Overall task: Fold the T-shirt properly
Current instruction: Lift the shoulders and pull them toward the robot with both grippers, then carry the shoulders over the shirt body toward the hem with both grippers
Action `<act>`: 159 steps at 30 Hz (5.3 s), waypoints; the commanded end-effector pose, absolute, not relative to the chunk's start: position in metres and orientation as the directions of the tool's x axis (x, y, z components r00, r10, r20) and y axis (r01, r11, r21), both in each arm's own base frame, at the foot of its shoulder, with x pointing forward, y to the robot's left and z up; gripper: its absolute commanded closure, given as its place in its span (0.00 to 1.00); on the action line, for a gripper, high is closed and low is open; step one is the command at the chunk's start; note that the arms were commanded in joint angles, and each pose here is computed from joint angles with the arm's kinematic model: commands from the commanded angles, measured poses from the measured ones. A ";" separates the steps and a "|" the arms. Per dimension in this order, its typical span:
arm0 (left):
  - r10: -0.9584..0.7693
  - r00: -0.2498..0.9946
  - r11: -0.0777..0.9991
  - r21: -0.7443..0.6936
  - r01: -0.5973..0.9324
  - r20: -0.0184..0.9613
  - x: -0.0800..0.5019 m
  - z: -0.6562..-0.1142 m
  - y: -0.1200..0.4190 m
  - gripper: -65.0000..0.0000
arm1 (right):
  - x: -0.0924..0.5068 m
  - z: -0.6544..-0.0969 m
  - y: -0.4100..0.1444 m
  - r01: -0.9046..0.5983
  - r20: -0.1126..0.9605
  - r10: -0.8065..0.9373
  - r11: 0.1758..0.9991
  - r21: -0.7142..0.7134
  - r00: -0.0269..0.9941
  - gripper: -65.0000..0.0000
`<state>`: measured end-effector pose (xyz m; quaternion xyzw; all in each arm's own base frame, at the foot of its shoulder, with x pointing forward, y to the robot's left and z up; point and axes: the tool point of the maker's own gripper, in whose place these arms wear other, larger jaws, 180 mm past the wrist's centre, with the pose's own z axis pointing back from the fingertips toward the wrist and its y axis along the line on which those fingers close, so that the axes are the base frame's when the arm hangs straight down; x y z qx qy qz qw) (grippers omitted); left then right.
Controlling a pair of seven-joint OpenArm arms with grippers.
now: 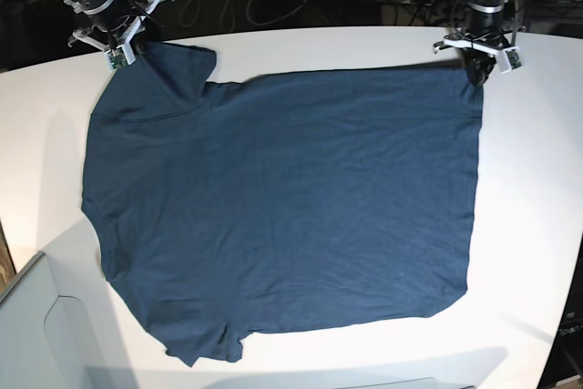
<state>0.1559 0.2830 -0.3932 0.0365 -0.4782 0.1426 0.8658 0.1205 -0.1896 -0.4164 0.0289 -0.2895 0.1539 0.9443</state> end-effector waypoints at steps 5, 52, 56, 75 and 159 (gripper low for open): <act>0.192 0.477 0.959 -0.061 -0.275 0.858 0.159 -0.384 0.288 1.00 | 0.120 -0.408 -0.198 -0.301 0.573 0.275 0.952 -0.051 0.772 1.00; 0.186 0.456 0.962 -0.067 -0.264 0.870 0.161 -0.372 0.282 1.00 | 0.142 -0.360 -0.207 -0.333 0.666 0.340 0.932 -0.143 0.664 1.00; 0.186 0.421 0.962 -0.078 -0.261 0.888 0.176 -0.365 0.281 1.00 | 0.168 -0.349 -0.206 -0.323 0.713 0.339 0.932 -0.165 0.614 1.00; 0.235 0.342 0.954 -0.148 -0.262 0.910 0.256 -0.352 0.284 1.00 | 0.293 -0.325 -0.246 -0.243 0.781 0.323 0.944 -0.224 0.535 1.00; 0.190 0.291 0.967 -0.127 -0.222 0.938 0.326 -0.333 0.302 0.42 | 0.404 -0.305 -0.200 -0.378 0.838 0.330 0.911 -0.162 0.434 0.35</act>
